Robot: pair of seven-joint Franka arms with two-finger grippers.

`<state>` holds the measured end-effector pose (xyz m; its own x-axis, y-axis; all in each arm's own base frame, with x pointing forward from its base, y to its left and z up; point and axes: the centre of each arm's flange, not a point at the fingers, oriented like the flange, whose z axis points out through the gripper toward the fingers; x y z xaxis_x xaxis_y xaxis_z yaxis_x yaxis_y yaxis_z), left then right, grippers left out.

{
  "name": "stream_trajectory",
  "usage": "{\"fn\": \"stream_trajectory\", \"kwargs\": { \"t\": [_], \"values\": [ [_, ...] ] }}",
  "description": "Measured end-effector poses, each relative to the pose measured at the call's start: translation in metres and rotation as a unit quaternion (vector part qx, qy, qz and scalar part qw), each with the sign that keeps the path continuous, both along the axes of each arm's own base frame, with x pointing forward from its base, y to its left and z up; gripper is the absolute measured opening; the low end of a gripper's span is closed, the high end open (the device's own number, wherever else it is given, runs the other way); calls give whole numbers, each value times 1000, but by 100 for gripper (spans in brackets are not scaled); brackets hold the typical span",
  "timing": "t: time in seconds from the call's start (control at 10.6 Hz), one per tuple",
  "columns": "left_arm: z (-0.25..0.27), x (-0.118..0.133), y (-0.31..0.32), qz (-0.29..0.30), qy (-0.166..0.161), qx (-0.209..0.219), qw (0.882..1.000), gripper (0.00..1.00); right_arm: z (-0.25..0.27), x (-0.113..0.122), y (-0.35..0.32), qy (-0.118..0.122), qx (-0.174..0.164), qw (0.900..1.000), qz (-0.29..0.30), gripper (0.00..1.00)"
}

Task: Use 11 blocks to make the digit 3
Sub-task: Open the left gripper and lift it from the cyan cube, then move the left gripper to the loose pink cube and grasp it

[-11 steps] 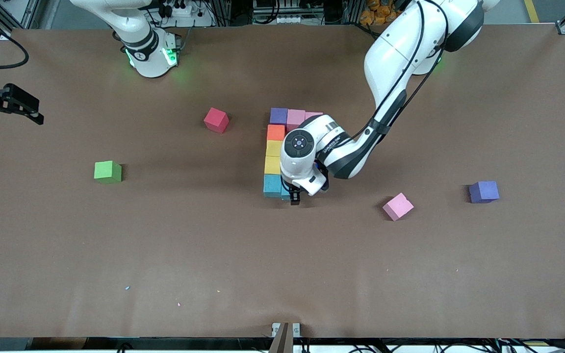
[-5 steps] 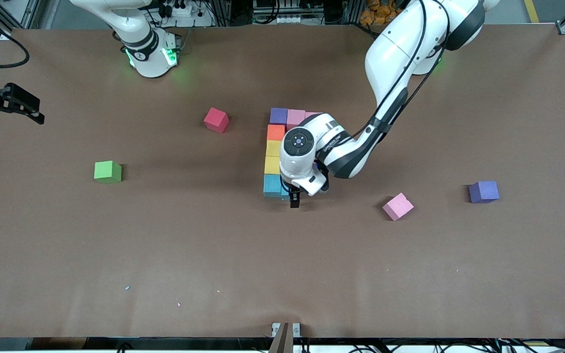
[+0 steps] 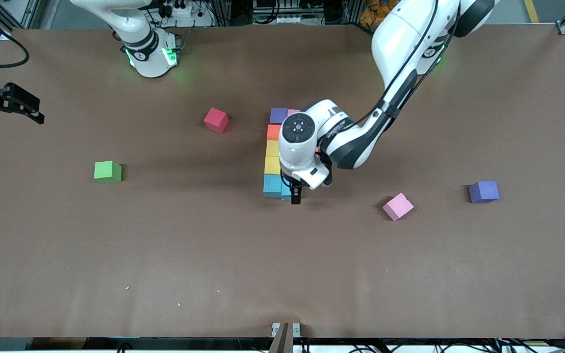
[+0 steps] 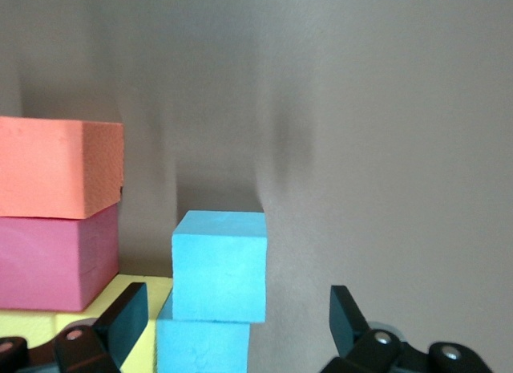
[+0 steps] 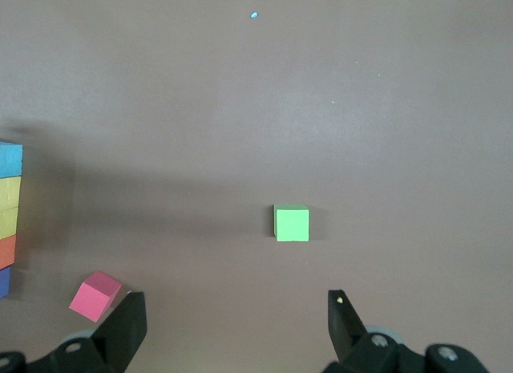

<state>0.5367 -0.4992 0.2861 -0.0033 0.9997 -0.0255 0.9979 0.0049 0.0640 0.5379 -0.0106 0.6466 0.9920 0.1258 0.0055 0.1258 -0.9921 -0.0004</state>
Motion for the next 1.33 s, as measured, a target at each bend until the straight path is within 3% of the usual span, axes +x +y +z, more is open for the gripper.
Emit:
{"fn": "stream_trajectory", "kwargs": {
  "t": [0.47, 0.76, 1.04, 1.33],
  "values": [
    [64, 12, 58, -69, -26, 13, 997, 100, 0, 0, 1, 0, 0, 1000, 1, 100],
    [75, 24, 115, -149, -19, 29, 988, 100, 0, -1, 2, 3, 0, 1000, 1, 100],
    [66, 37, 183, -250, 17, 62, 966, 100, 0, -1, 2, 3, 0, 1000, 2, 100],
    [51, 54, 238, -331, 45, 70, 940, 100, 0, -1, 2, 3, 0, 1000, 2, 100]
  ]
}}
